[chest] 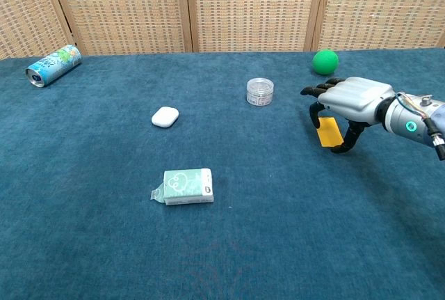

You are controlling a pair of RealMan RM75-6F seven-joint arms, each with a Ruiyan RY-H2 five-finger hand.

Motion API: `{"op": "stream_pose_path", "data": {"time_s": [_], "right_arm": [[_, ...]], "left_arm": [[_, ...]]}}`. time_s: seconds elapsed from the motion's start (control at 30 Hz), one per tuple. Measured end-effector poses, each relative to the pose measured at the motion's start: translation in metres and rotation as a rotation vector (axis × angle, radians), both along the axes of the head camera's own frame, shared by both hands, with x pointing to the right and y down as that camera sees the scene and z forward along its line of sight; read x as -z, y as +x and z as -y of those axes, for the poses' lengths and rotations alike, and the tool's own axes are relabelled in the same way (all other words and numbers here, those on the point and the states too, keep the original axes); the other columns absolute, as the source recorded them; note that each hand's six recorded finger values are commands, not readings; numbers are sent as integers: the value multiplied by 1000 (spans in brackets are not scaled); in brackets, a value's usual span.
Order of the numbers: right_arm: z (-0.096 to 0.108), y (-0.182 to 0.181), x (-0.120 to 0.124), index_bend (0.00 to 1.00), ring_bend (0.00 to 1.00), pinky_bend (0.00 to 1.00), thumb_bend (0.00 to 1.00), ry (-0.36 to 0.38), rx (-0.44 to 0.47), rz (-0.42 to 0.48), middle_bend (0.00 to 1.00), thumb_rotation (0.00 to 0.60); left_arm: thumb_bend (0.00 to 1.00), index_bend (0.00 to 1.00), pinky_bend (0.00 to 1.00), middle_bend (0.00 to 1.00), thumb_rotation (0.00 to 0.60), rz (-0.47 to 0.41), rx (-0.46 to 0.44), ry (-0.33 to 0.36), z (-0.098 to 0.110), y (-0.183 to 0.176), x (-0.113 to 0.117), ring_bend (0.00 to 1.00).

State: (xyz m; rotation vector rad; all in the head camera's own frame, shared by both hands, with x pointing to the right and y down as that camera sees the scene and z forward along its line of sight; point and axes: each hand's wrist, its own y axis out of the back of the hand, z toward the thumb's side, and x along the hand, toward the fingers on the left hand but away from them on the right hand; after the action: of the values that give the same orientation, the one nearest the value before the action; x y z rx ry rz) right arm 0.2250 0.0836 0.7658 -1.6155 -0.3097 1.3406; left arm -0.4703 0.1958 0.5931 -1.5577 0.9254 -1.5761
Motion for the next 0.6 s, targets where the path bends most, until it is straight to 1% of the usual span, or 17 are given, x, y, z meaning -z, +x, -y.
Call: {"op": "stream_pose_path", "data": {"time_s": [0.2, 0.23, 0.33, 0.47, 0.6], "right_arm": [[6, 1, -3, 398, 0, 0, 260, 18, 2, -30, 48, 600], [8, 1, -3, 399, 0, 0, 275, 26, 0, -33, 51, 600], [14, 2, 0, 399, 0, 0, 311, 67, -9, -34, 53, 600], [25, 4, 12, 399, 0, 0, 311, 138, -43, -9, 53, 600], [34, 10, 23, 399, 0, 0, 311, 178, -67, 15, 52, 600]], "left_arm": [[0, 0, 0, 0, 600, -2, 5, 3, 0, -1, 1, 0], [0, 0, 0, 0, 600, -3, 6, 3, 0, -1, 1, 0], [0, 0, 0, 0, 600, -3, 8, 4, 0, -2, 2, 0], [0, 0, 0, 0, 600, -4, 8, 6, 0, -2, 2, 0], [0, 0, 0, 0, 600, -5, 5, 6, 0, -1, 3, 0]]}}
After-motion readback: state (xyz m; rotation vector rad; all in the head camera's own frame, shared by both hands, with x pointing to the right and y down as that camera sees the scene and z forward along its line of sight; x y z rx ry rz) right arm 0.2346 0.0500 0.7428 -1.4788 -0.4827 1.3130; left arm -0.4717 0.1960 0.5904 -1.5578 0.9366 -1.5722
